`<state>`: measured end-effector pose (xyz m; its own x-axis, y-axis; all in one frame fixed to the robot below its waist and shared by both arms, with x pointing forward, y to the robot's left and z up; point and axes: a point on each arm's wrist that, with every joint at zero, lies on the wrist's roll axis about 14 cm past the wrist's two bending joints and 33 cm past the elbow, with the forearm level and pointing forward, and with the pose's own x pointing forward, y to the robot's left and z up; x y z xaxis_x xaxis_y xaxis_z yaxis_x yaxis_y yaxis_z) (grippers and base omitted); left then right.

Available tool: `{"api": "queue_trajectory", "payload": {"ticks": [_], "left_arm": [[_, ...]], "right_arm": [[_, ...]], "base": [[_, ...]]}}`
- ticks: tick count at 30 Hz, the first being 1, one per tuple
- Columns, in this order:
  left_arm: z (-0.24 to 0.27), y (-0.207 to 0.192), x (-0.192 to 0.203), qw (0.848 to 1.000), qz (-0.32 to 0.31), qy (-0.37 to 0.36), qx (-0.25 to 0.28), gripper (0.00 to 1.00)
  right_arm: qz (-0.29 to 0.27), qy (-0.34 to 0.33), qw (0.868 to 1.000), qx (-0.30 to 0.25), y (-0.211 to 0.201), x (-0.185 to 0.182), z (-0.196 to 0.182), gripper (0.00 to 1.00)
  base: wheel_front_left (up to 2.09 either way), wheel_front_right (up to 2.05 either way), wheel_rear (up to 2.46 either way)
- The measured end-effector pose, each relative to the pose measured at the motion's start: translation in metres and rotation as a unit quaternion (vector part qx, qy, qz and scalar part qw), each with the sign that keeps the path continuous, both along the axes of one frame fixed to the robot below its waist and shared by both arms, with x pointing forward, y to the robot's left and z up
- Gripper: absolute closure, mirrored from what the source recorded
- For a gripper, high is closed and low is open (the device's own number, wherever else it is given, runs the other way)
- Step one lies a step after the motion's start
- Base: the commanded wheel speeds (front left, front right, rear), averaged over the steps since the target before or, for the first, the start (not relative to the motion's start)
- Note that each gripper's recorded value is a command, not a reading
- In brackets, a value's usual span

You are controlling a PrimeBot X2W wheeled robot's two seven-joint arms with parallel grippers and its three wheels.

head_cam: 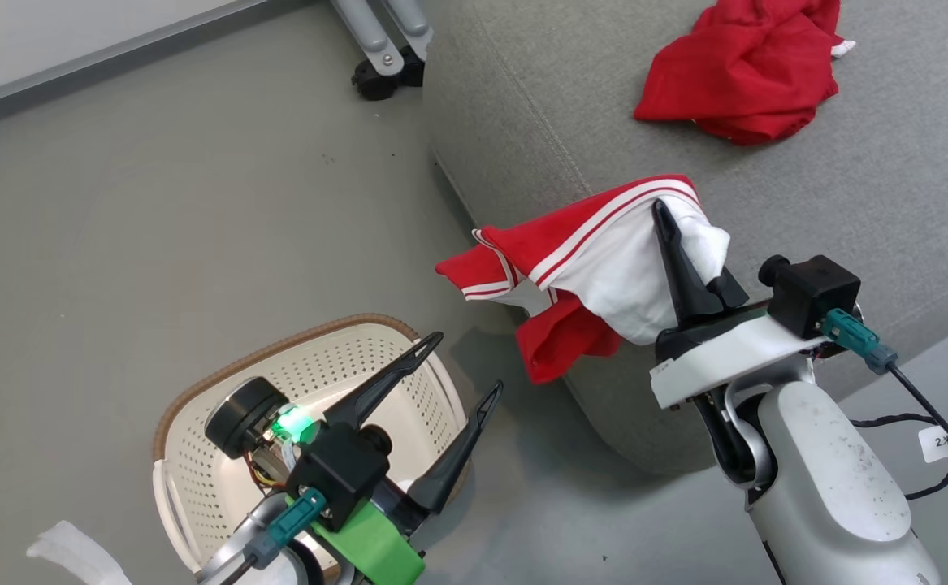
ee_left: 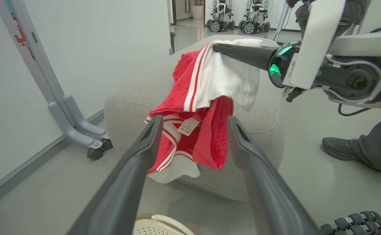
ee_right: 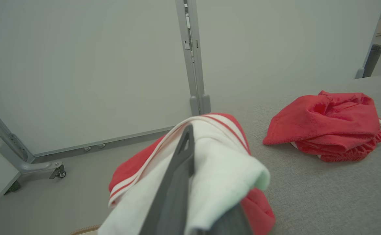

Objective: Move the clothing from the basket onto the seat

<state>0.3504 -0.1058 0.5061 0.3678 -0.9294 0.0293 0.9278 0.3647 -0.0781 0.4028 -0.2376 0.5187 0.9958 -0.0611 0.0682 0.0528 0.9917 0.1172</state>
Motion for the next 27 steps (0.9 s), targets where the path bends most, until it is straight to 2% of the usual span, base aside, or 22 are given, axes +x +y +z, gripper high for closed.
{"api": "queue_trajectory", "payload": {"ticks": [6, 9, 14, 17, 24, 27], "left_arm": [[-0.004, -0.012, 0.000, 1.000, -0.022, 0.010, -0.008, 0.00], [-0.004, -0.014, 0.003, 1.000, -0.023, 0.011, -0.013, 0.00], [-0.002, -0.013, 0.012, 1.000, -0.023, 0.005, -0.019, 0.00], [-0.001, -0.011, 0.022, 1.000, -0.019, -0.003, -0.023, 0.00], [-0.003, -0.003, 0.045, 0.999, -0.008, -0.021, -0.030, 0.00], [-0.006, 0.001, 0.054, 0.999, -0.001, -0.022, -0.033, 0.00]], "right_arm": [[-0.040, 0.006, 0.999, -0.018, -0.031, -0.006, 0.000, 1.00], [-0.057, -0.009, 0.998, -0.037, -0.050, 0.000, 0.014, 1.00], [-0.089, -0.050, 0.992, -0.077, -0.089, 0.017, 0.057, 1.00], [-0.109, -0.088, 0.985, -0.102, -0.115, 0.036, 0.100, 1.00], [-0.140, -0.152, 0.968, -0.141, -0.154, 0.068, 0.172, 1.00], [-0.147, -0.165, 0.963, -0.154, -0.164, 0.083, 0.192, 1.00]], "base": [[0.00, 0.00, 0.00], [0.00, 0.00, 0.00], [0.00, 0.00, 0.00], [0.00, 0.00, 0.00], [0.00, 0.00, 0.00], [0.00, 0.00, 0.00]]}}
